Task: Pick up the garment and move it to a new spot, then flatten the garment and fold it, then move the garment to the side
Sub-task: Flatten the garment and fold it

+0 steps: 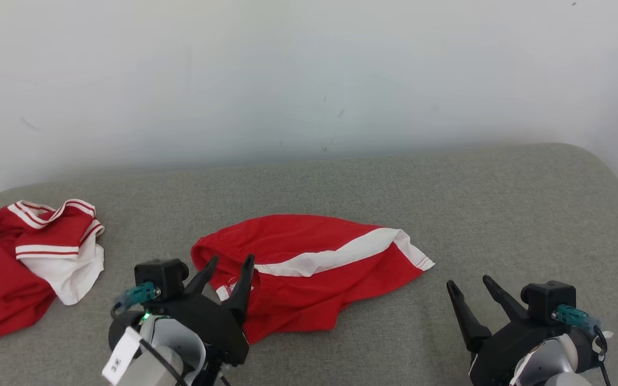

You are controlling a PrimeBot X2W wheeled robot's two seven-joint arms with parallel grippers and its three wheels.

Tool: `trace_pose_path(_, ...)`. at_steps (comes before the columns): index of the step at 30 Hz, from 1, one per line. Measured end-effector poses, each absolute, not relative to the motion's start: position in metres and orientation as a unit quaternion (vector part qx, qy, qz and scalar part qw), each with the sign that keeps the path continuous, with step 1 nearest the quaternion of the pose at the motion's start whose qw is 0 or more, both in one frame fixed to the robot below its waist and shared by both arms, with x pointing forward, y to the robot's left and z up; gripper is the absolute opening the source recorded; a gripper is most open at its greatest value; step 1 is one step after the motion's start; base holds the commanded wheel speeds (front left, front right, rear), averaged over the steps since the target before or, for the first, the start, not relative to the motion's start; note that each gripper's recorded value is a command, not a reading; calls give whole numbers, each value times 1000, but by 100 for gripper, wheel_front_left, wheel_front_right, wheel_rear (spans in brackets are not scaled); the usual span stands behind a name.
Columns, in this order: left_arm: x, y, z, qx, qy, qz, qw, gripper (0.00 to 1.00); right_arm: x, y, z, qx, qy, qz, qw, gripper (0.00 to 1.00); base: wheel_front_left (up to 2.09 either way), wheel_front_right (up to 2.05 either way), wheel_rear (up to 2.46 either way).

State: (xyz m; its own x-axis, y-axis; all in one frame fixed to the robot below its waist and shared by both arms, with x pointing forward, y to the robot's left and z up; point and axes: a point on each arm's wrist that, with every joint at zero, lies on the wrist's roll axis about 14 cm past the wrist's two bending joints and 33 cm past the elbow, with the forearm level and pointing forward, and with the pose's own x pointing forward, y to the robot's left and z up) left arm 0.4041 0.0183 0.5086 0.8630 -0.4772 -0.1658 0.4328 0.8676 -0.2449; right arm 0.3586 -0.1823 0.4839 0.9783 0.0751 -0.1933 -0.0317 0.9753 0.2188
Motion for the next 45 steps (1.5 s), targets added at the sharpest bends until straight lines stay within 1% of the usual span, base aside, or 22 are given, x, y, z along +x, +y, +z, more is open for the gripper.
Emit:
trace_pose_path(6,391,28,528,-142,38,-216,965,100,353,-183,480,114,103,25,988,100,0,0,0)
trace_pose_path(9,383,40,532,-162,17,-198,966,100,351,-183,479,117,103,24,987,100,0,0,0)
trace_pose_path(15,368,69,531,-161,-3,-168,972,100,349,-184,478,120,99,22,988,100,0,0,0)
trace_pose_path(20,361,111,553,-178,-57,-112,976,100,345,-189,476,123,99,14,987,100,0,0,0)
trace_pose_path(24,350,132,558,-194,-80,-91,973,100,345,-190,474,125,101,12,987,100,0,0,0)
trace_pose_path(29,339,145,541,-166,-70,-86,980,100,345,-189,476,124,101,14,987,100,0,0,0)
trace_pose_path(36,329,148,511,-70,-33,-108,991,100,341,-199,473,123,103,0,987,100,0,0,0)
trace_pose_path(39,327,148,500,-57,-14,-115,992,100,340,-201,472,124,104,-3,987,100,0,0,0)
trace_pose_path(45,327,150,492,-60,3,-116,991,100,339,-202,469,125,108,-6,986,100,0,0,0)
